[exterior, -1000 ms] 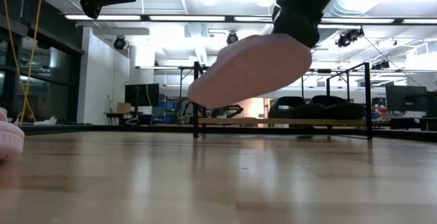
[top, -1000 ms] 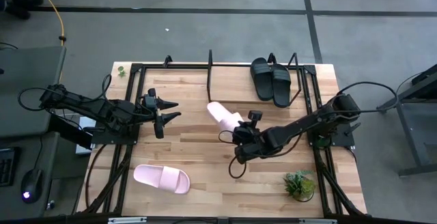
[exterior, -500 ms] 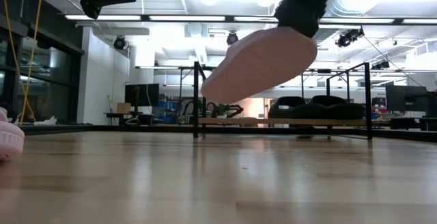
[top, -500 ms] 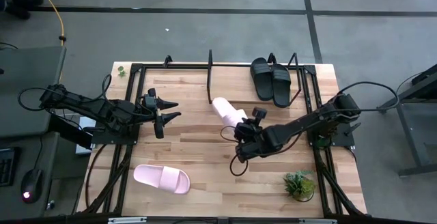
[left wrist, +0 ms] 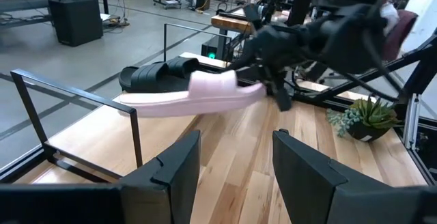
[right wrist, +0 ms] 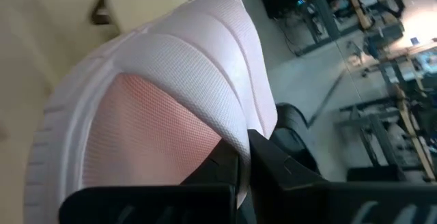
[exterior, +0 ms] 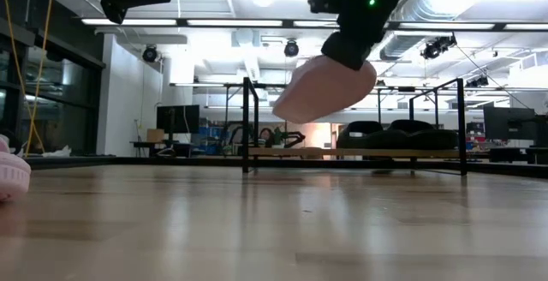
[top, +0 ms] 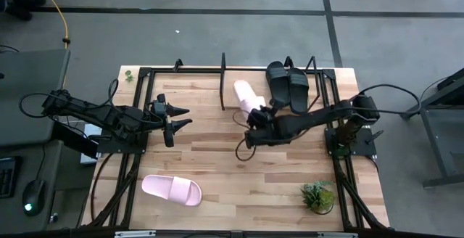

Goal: Pick and place slides into the shelf
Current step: Put the top pink slides on the shelf

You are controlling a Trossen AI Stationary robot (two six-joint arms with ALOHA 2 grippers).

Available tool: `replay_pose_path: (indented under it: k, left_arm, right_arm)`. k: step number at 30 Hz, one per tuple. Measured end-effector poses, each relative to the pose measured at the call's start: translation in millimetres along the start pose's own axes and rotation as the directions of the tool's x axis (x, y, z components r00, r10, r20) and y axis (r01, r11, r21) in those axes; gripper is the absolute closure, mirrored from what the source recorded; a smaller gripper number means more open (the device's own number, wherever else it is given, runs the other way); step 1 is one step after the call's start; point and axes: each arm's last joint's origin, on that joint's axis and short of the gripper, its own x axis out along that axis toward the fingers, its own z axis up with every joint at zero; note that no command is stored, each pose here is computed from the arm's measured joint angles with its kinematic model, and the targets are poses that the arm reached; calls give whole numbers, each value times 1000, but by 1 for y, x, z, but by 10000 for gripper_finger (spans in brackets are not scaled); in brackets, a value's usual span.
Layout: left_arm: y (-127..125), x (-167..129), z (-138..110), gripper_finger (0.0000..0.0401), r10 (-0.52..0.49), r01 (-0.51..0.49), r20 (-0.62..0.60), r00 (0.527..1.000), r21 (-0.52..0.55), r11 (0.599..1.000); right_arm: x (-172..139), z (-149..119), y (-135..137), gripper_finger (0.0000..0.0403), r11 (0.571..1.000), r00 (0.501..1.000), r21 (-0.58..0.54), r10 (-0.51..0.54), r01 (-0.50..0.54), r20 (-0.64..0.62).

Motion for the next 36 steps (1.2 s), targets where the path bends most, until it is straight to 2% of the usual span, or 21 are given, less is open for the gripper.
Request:
replay_pose_path:
  k: [9, 22, 36]
  left_arm:
    - [0, 0, 0, 233, 0, 0, 0, 1000, 0, 1000]
    - [0, 0, 0, 233, 0, 0, -1, 1000, 0, 1000]
    - [1, 0, -1, 233, 25, -25, -3, 1000, -2, 1000]
  right_arm:
    - [32, 6, -21, 401, 998, 996, 36, -44, 47, -76]
    - [70, 20, -13, 402, 998, 997, -18, -57, 56, -54]
    - [95, 19, -33, 403, 994, 988, 0, -108, 109, -112]
